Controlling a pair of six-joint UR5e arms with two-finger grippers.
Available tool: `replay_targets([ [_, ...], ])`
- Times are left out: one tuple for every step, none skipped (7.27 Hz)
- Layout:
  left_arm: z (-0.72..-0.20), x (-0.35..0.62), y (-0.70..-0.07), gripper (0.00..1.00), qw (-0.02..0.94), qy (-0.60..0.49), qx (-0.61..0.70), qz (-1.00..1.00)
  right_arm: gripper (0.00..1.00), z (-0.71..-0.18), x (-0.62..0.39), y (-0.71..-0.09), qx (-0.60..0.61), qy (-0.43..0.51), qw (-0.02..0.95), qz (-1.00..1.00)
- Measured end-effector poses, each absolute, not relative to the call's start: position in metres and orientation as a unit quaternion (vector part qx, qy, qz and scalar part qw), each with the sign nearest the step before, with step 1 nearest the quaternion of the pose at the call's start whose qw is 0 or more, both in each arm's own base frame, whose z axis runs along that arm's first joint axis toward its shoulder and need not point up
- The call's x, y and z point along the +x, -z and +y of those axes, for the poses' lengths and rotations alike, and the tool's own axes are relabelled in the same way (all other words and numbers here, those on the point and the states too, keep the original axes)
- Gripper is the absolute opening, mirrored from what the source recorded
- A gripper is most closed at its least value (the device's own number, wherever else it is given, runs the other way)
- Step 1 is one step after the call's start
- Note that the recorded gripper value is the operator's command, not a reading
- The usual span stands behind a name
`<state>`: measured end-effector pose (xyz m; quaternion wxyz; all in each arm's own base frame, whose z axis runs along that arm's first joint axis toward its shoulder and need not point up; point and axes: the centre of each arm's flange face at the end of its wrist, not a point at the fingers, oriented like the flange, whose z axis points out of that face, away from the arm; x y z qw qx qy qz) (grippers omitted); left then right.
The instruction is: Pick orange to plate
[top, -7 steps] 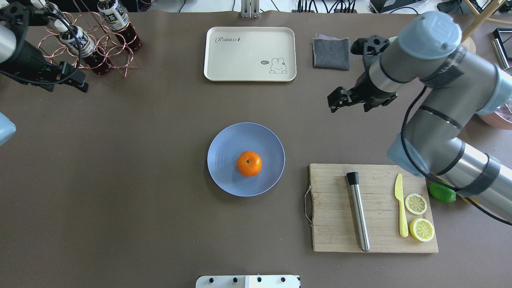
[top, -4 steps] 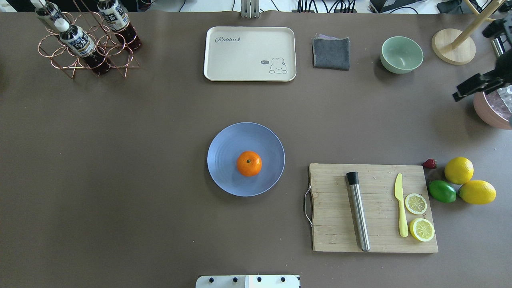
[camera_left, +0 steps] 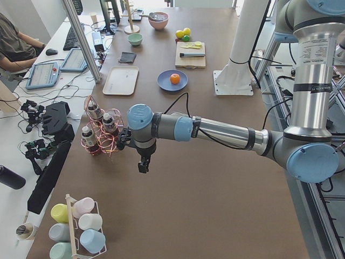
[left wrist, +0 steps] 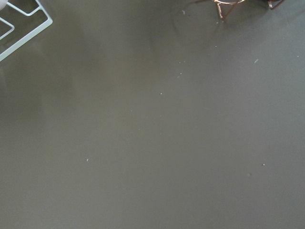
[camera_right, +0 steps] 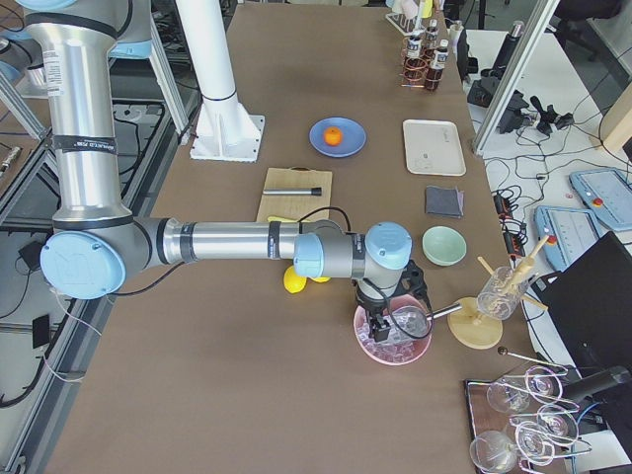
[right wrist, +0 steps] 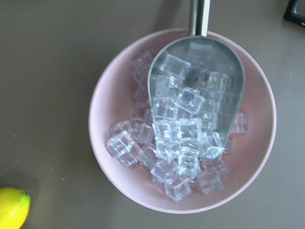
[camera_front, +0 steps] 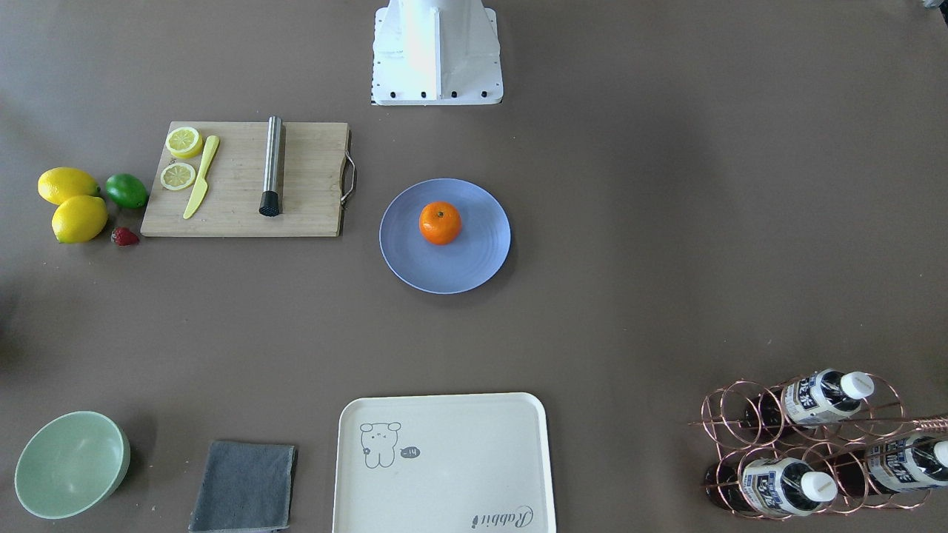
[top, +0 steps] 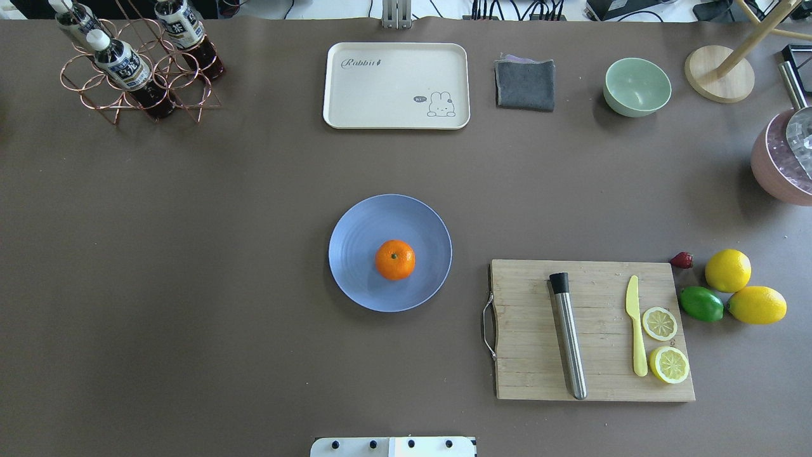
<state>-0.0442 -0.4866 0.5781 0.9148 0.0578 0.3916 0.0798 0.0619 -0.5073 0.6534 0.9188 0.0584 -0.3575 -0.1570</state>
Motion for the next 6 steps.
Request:
replay_targets([
  [-0.478,-0.052,-0.586,0.97,0.915,-0.078,0.061,0.391,1.0,-0.501,0.07,-0.664,0.055,0.155,0.919,-0.358],
  [-0.471,-0.058,-0.593,0.97,0.915,-0.073,0.061,0.391,1.0,-0.498,0.073,-0.668,0.054,0.154,0.919,-0.359],
  [-0.465,-0.063,-0.598,0.97,0.916,-0.067,0.058,0.391,1.0,-0.497,0.074,-0.67,0.053,0.153,0.92,-0.358],
  [-0.462,-0.065,-0.601,0.97,0.917,-0.065,0.057,0.39,1.0,-0.497,0.074,-0.671,0.053,0.153,0.92,-0.357],
  [-0.46,-0.066,-0.604,0.97,0.917,-0.063,0.055,0.39,1.0,-0.497,0.075,-0.671,0.052,0.152,0.92,-0.357],
  [-0.457,-0.066,-0.608,0.97,0.918,-0.06,0.05,0.39,1.0,-0.497,0.075,-0.671,0.051,0.15,0.921,-0.357],
])
